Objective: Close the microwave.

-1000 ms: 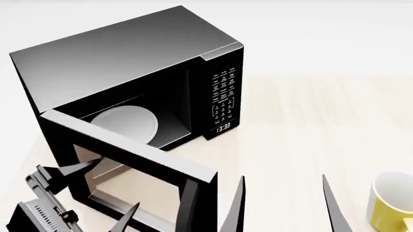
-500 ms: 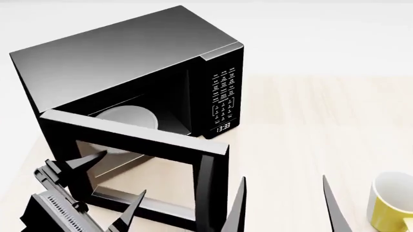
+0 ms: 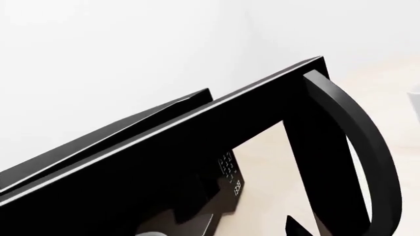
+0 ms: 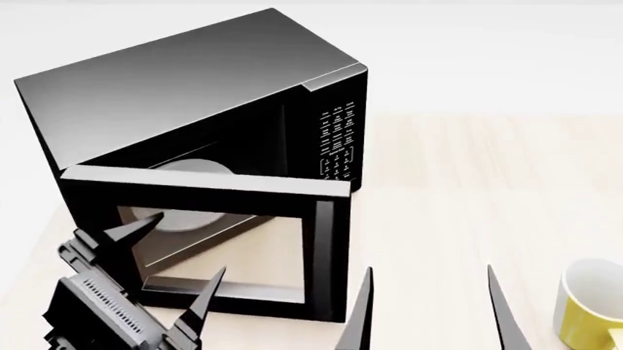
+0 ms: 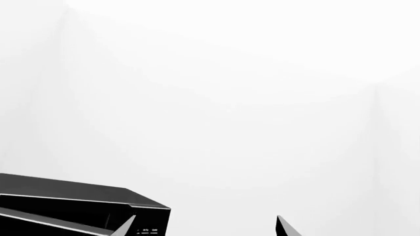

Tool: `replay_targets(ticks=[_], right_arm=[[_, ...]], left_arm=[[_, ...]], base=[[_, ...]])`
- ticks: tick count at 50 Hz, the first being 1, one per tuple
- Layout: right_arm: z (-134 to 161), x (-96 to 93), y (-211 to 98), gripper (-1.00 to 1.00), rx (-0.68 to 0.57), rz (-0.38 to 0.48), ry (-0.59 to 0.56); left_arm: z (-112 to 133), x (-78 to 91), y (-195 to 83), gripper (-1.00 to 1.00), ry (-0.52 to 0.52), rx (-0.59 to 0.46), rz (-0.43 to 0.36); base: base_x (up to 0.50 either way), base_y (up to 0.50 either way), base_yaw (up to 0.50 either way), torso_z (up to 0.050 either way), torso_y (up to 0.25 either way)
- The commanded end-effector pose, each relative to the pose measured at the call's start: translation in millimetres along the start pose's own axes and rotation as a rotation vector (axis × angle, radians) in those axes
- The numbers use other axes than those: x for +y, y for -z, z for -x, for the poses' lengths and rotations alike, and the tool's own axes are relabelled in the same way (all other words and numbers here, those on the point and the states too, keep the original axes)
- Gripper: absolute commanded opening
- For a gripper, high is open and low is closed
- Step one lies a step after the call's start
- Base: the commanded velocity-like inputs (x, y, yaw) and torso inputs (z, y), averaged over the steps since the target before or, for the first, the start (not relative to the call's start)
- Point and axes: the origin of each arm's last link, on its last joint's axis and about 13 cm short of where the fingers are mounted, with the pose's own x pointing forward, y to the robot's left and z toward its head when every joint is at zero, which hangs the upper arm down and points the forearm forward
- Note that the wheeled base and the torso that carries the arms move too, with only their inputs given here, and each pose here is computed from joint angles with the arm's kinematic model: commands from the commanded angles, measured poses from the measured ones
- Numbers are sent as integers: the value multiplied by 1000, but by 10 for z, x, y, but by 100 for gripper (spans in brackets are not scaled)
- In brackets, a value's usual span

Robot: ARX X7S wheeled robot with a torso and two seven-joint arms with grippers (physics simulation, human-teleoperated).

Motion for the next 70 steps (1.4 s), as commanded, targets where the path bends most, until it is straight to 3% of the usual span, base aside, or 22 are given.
replay_targets(ticks=[1, 70], right_arm=[[-2, -1, 9, 100, 3, 1, 0], [18, -27, 44, 100, 18, 7, 7]], left_arm=[[-77, 67, -42, 100, -70, -37, 16], [-382, 72, 84, 100, -216, -41, 15]], base=[[0, 0, 0, 0, 0], [0, 0, 0, 0, 1]])
